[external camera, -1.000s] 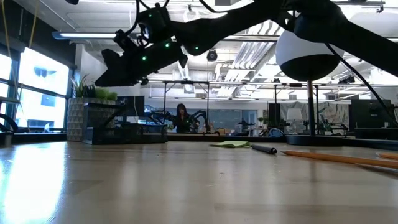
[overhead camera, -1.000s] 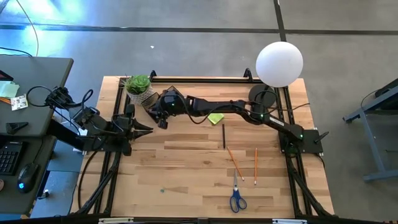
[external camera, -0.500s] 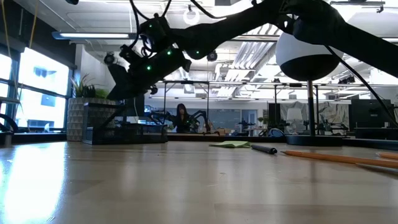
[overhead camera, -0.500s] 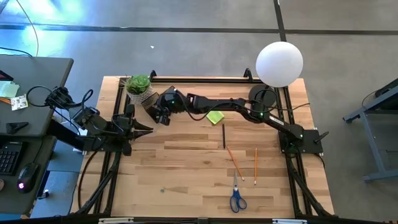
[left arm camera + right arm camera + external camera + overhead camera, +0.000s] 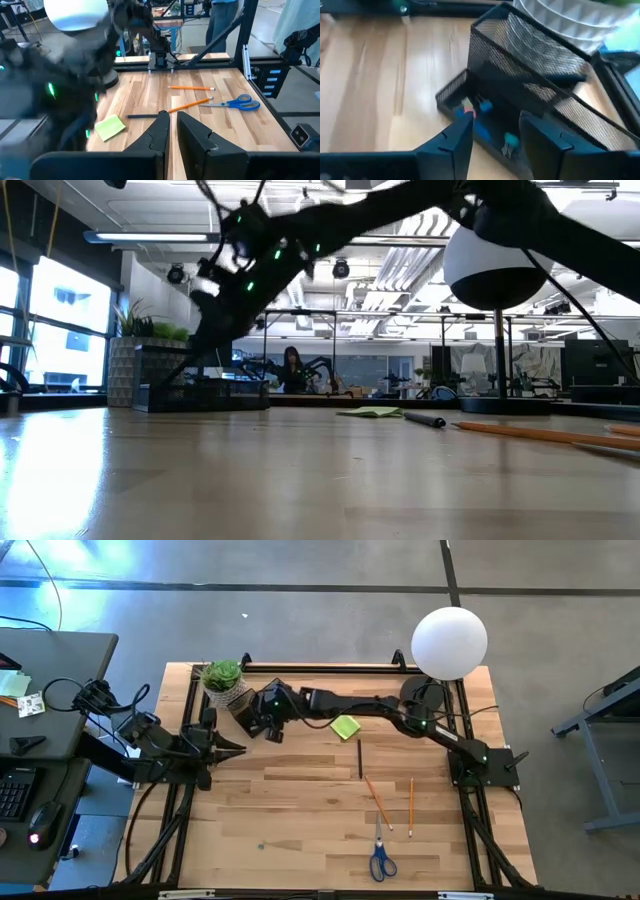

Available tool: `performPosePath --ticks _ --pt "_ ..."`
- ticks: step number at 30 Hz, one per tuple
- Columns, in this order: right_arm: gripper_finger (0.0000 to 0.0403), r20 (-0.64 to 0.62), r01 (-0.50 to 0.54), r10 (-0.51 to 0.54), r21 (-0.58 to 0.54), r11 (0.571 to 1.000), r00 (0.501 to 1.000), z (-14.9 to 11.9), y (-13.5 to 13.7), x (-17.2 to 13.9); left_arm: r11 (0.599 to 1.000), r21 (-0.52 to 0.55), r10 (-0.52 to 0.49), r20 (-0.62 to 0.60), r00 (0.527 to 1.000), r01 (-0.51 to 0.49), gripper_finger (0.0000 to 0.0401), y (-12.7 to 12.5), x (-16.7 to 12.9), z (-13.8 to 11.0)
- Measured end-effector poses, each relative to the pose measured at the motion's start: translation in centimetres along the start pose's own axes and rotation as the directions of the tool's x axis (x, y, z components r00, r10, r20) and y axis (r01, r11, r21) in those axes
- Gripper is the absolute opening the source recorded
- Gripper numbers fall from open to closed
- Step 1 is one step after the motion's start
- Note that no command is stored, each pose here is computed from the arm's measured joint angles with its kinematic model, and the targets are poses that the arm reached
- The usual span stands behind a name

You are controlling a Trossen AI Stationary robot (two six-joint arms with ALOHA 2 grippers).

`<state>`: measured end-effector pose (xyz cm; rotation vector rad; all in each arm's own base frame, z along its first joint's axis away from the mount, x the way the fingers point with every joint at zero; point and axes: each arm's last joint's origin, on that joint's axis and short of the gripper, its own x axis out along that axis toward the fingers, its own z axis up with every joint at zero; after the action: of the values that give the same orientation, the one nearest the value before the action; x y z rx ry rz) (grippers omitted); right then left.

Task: Pick and place office supplies into organizer
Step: Put the black pen into the desk organizer

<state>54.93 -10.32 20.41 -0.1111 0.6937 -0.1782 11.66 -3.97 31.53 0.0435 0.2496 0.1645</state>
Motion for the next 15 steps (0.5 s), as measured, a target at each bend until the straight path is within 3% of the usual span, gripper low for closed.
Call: performPosePath --ticks 5,9,15 --pt "0.016 -0.109 -0.028 0.021 -0.063 0.998 0.994 2.1 0.4 -5.6 1.0 0.003 0.002 -0.027 1.0 -0.002 0.0026 0.0 0.0 -0.3" --pt "0.0145 -0.237 -0.037 0.017 -0.077 0.996 0.971 2.0 0.7 -9.4 1.0 -0.002 0.002 -0.038 0.999 -0.002 0.0026 0.0 0.0 -0.4" --pt "0.0129 -0.322 -0.021 0.019 -0.004 1.0 0.947 -0.5 0.8 -10.8 0.999 -0.045 -0.004 -0.058 0.998 0.001 0.0026 0.0 0.0 -0.6"
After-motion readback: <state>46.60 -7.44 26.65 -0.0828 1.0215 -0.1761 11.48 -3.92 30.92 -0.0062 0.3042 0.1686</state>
